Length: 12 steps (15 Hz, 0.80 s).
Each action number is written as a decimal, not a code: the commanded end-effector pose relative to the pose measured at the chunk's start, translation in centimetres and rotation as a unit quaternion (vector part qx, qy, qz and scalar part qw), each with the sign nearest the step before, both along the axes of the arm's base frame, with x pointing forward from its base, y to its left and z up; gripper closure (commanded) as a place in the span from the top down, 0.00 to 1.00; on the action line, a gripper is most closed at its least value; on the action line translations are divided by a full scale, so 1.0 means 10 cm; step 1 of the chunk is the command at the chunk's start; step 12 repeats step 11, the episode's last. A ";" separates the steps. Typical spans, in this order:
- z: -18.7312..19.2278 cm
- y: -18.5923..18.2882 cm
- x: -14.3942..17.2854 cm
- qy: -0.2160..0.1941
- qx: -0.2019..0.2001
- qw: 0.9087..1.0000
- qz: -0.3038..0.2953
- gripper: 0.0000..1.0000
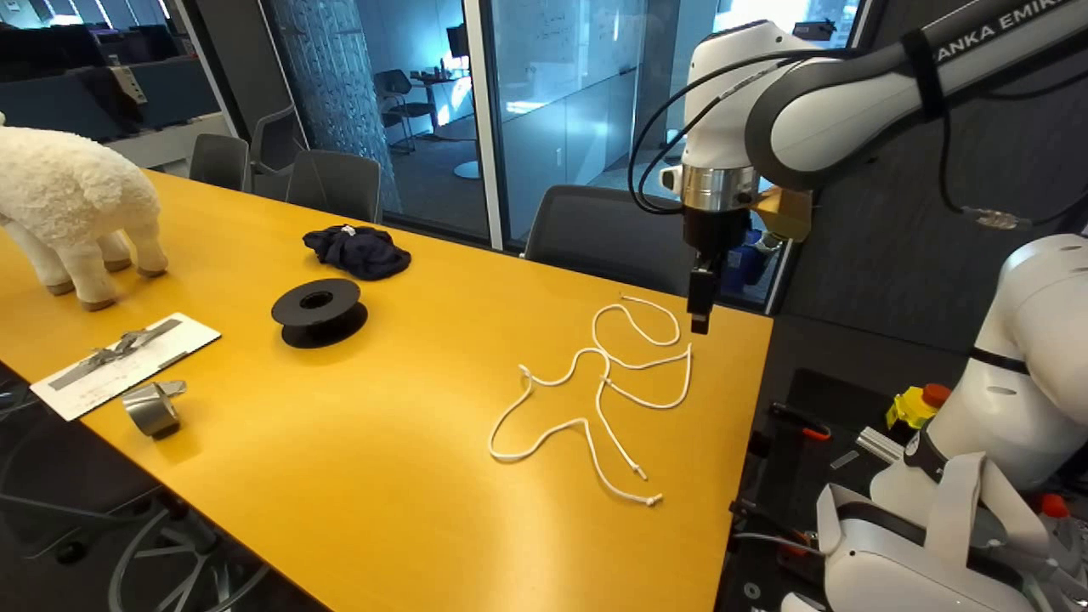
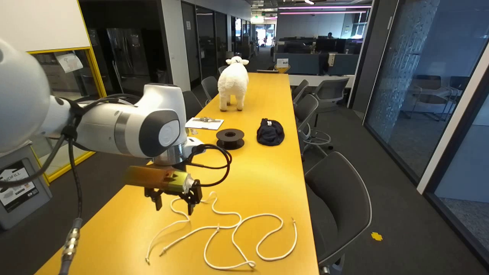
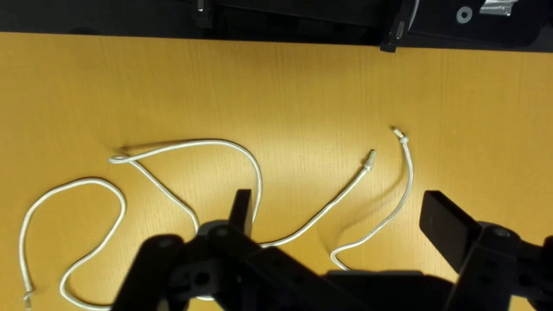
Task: Separate the two white ropes
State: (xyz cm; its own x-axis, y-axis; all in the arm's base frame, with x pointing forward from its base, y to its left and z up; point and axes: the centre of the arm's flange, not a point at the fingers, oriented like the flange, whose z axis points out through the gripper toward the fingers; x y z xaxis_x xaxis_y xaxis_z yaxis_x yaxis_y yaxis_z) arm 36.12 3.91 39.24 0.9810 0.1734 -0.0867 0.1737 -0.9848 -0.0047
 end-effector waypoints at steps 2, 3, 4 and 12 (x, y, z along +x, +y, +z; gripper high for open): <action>-0.01 -0.03 -0.05 -0.001 0.009 1.000 0.005 1.00; -0.01 -0.04 -0.06 -0.001 0.011 1.000 0.007 1.00; -0.01 -0.04 -0.07 -0.001 0.011 1.000 0.008 1.00; -0.01 -0.04 -0.07 -0.001 0.011 1.000 0.010 1.00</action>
